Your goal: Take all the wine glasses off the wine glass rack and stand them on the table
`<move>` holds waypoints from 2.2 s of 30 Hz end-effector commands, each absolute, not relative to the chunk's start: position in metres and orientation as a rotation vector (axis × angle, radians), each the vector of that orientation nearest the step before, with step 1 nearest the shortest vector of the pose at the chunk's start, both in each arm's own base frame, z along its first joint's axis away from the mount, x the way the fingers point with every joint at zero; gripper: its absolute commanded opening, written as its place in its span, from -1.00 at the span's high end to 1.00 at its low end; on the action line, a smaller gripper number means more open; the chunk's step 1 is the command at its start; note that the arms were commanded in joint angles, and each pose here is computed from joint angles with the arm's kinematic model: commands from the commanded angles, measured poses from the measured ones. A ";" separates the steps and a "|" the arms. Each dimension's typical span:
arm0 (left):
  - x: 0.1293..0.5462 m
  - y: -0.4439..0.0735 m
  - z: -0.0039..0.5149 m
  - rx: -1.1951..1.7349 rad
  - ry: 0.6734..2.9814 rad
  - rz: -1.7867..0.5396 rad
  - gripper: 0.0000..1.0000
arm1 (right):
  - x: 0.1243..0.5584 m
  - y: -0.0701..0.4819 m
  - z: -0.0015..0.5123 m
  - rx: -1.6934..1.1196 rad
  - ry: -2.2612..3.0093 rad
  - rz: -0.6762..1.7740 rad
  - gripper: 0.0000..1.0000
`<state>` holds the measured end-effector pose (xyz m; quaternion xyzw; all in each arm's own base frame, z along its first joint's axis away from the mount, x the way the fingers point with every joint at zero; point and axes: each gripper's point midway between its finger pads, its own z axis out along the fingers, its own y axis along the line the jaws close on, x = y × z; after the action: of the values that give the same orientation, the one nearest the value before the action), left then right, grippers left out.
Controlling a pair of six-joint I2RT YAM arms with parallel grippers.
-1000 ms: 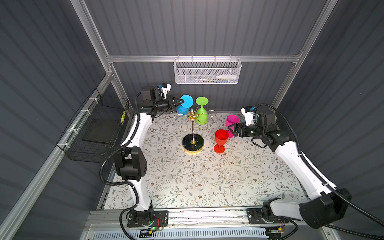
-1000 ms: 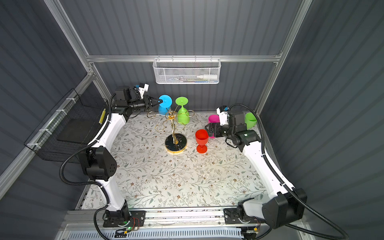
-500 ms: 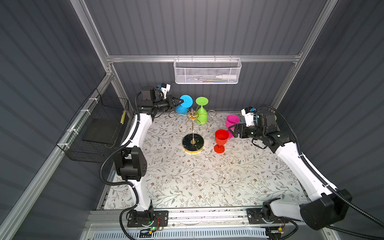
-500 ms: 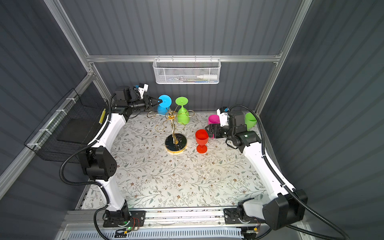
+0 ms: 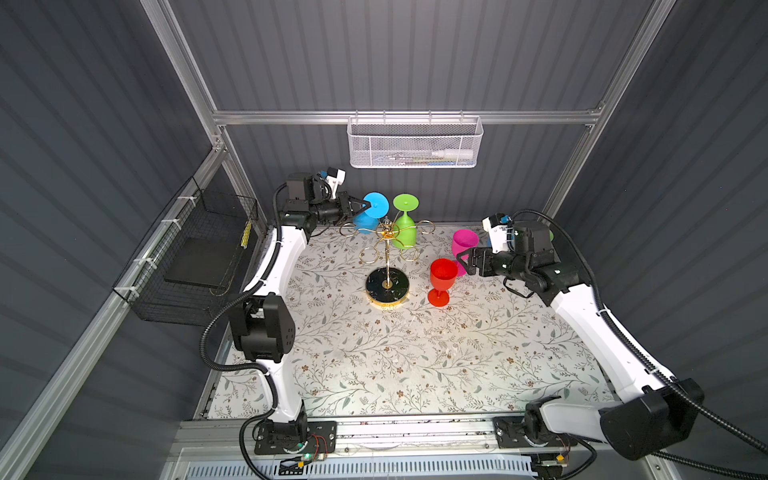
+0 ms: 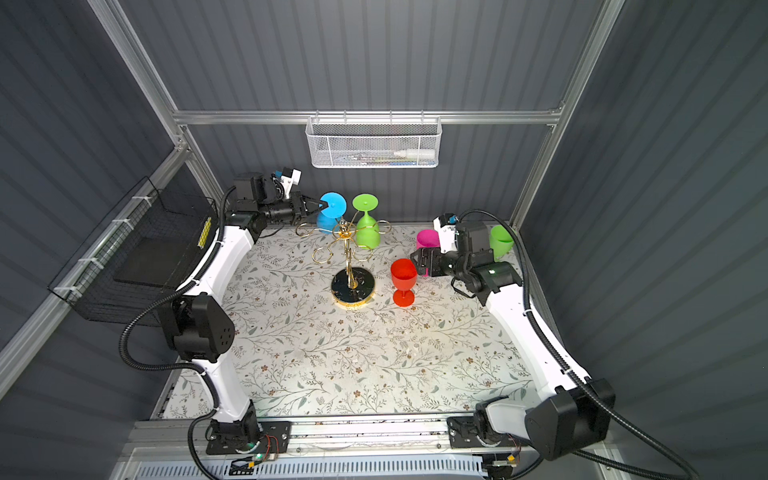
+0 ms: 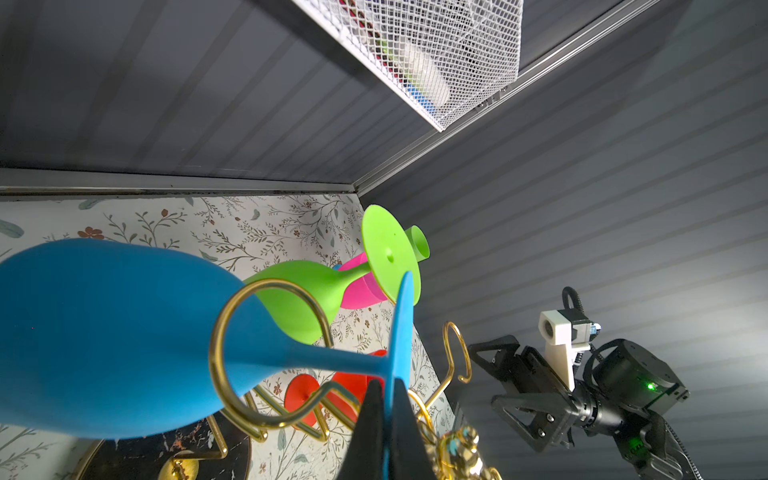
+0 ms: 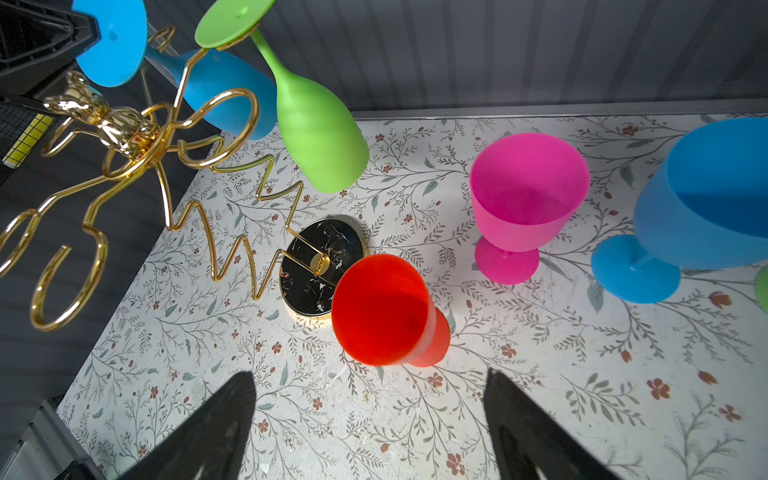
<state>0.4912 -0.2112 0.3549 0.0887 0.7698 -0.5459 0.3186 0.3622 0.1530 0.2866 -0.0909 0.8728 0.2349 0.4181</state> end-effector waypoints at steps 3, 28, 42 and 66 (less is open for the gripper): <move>0.484 -0.221 0.371 0.308 1.994 -1.451 1.00 | 0.361 0.150 0.289 -0.229 2.179 0.575 -0.76; 0.483 -0.222 0.359 0.318 2.076 -1.355 1.00 | 0.365 0.152 0.288 -0.236 2.179 0.584 -0.76; 0.488 -0.236 0.359 0.334 2.059 -1.376 1.00 | 0.371 0.157 0.288 -0.239 2.183 0.610 -0.76; 0.514 -0.237 0.396 0.295 1.852 -1.407 1.00 | 0.364 0.152 0.287 -0.234 2.181 0.585 -0.77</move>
<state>0.5042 -0.2335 0.3983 0.1163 0.7385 -0.5444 0.3805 0.3668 0.1551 0.2791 -0.0910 0.8764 0.2357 0.4100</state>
